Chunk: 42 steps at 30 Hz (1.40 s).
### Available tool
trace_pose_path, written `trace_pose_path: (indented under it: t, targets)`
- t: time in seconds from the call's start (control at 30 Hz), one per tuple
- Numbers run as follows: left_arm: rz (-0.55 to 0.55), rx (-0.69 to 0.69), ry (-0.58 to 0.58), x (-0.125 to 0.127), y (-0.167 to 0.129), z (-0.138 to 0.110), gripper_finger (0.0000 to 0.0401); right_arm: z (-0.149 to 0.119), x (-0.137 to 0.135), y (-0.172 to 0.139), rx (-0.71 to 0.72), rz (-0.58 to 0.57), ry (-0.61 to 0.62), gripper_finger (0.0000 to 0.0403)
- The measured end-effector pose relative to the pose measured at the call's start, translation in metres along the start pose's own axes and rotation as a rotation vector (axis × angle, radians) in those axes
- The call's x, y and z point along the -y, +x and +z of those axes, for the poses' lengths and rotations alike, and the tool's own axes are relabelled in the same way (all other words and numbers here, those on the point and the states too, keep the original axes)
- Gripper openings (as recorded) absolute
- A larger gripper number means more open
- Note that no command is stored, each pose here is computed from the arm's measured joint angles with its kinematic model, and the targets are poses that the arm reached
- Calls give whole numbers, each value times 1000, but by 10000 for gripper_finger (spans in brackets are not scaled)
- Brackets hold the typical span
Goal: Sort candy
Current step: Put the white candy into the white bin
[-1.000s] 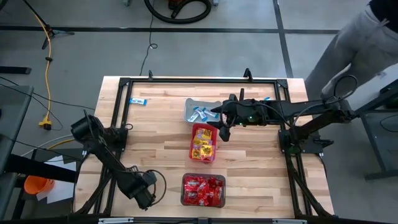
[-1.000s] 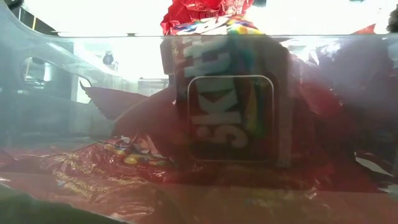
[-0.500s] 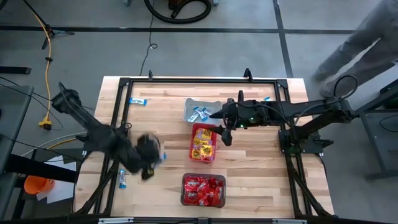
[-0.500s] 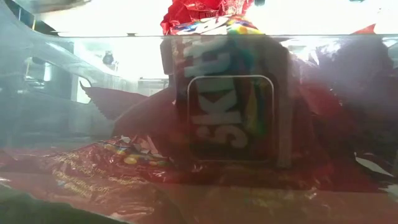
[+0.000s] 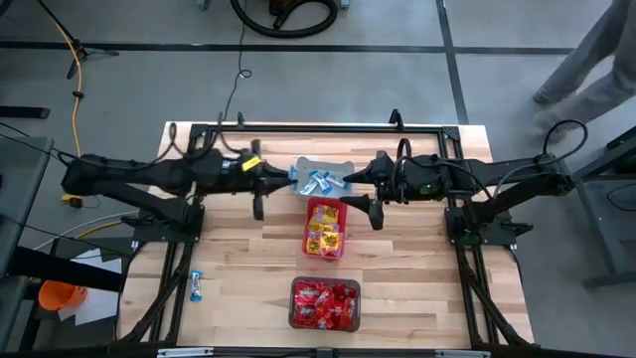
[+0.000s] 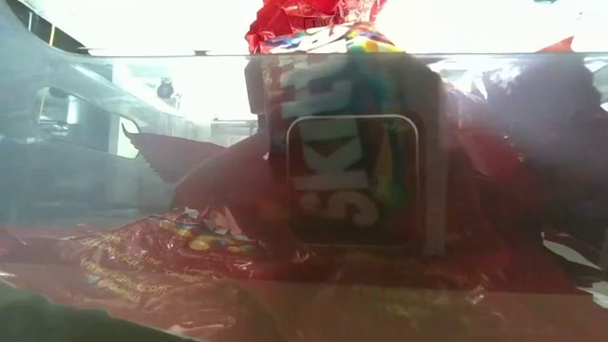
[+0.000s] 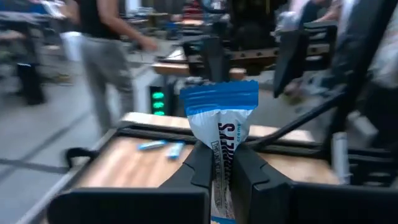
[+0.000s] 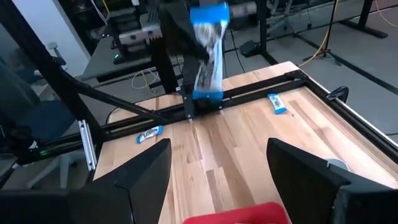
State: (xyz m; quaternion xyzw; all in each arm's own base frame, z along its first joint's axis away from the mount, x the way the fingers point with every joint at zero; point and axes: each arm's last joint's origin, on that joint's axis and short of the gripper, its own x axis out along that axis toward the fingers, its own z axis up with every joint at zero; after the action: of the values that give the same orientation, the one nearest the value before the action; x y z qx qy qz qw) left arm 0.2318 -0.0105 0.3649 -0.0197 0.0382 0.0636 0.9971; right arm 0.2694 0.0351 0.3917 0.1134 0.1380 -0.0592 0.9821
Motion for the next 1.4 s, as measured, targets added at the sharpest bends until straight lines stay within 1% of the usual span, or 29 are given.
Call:
trace_pose_path:
  t: [0.07, 0.13, 0.23, 0.3, 0.57, 0.67, 0.77, 0.83, 0.97, 1.07, 1.13, 1.23, 1.3, 1.4]
  targets:
    - [-55, 7, -55, -3, 10, -8, 5, 0, 0, 0, 0, 0, 0, 259]
    - [-79, -18, -91, -4, 17, -18, 5, 0, 0, 0, -2, 0, 0, 259]
    - [-86, -41, -94, -1, 25, -28, 5, 0, 0, 0, -4, -1, -7, 259]
    - [-93, -36, -94, 1, 30, -30, 5, 0, 0, 0, -4, -1, -9, 259]
    - [-90, -53, -69, 2, 35, -35, 6, -1, 0, 0, -6, -1, -20, 259]
    - [-70, -35, -17, 1, 35, -33, 13, -1, 0, 0, -6, -2, -20, 259]
    - [-32, 7, 27, -6, 40, -28, 18, 0, 1, 0, -4, -4, -20, 259]
    - [37, -39, 14, -20, 49, -29, 19, 0, 1, 0, -4, -5, -19, 259]
    - [178, -170, -2, -57, 76, -37, 20, 0, 1, 0, -3, -5, -27, 259]
    - [247, -265, 4, -81, 100, -47, 30, 0, 1, 0, -3, -5, -27, 259]
    - [270, -356, 32, -93, 113, -61, 44, 0, 1, 0, -3, -5, -26, 259]
    - [289, -457, 22, -102, 126, -76, 77, 0, 1, 1, -3, -5, -25, 259]
    - [290, -495, 1, -104, 132, -81, 104, 0, 1, 1, -3, -5, -24, 259]
    - [269, -516, -23, -101, 135, -83, 147, 0, 1, 1, -3, -5, -23, 259]
